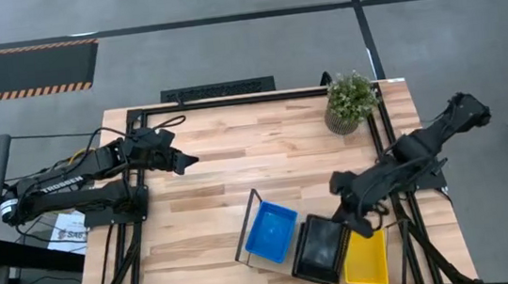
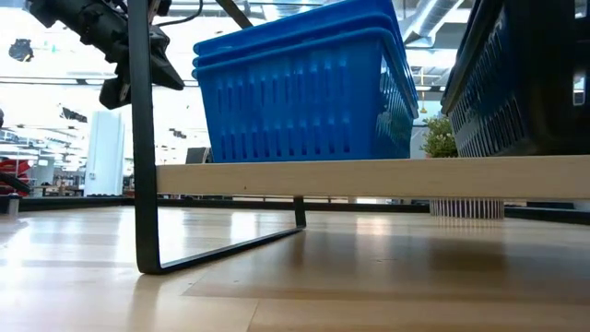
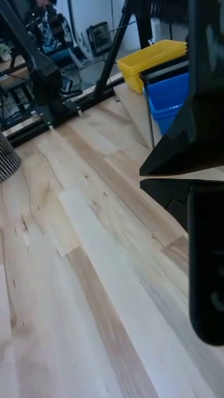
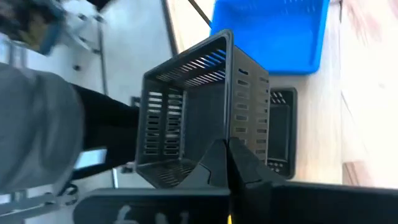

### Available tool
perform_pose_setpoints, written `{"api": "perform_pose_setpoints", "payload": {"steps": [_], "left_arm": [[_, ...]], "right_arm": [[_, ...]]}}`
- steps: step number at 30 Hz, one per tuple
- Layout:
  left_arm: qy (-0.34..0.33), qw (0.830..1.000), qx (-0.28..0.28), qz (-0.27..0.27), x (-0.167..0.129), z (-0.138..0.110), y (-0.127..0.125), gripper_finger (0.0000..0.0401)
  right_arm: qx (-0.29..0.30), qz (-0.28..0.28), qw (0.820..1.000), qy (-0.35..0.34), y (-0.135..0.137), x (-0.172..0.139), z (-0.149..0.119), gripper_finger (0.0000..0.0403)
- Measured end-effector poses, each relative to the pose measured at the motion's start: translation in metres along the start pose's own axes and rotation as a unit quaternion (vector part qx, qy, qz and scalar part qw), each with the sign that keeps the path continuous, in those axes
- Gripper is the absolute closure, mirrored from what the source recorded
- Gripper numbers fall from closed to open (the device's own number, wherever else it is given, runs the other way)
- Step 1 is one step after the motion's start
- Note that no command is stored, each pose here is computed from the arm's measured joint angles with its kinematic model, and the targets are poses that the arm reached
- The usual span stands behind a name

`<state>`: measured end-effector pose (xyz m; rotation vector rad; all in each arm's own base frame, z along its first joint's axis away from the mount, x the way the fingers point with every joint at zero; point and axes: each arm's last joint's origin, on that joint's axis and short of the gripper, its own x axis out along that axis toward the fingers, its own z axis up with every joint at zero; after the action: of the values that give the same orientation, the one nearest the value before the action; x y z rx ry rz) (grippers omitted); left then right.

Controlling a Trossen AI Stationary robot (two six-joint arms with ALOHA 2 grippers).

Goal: Stack baskets on shelf by color
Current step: Stack the black bin on top of the black bin on the shelf

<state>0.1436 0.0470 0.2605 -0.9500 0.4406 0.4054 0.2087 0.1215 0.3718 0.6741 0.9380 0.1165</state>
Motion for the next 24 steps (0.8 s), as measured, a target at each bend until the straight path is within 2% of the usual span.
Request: {"api": "perform_pose_setpoints", "payload": {"steps": [2, 7, 15, 24], "left_arm": [[0.000, 1.000, 0.002, 0.000, 0.000, 0.000, 0.000, 0.0396], [-0.001, 1.000, 0.005, 0.000, 0.000, 0.000, 0.000, 0.0396], [0.006, 1.000, 0.009, 0.009, 0.000, -0.001, 0.002, 0.0396], [0.011, 1.000, 0.008, 0.017, 0.000, -0.002, 0.003, 0.0396]], "right_arm": [[0.005, -0.006, 1.000, 0.003, -0.005, 0.012, -0.002, 0.0403], [0.020, 0.022, 0.999, -0.025, -0.021, 0.027, -0.005, 0.0403], [0.036, 0.083, 0.996, -0.024, -0.035, 0.046, -0.023, 0.0403], [0.045, 0.071, 0.996, 0.000, -0.053, 0.066, -0.037, 0.0403]]}}
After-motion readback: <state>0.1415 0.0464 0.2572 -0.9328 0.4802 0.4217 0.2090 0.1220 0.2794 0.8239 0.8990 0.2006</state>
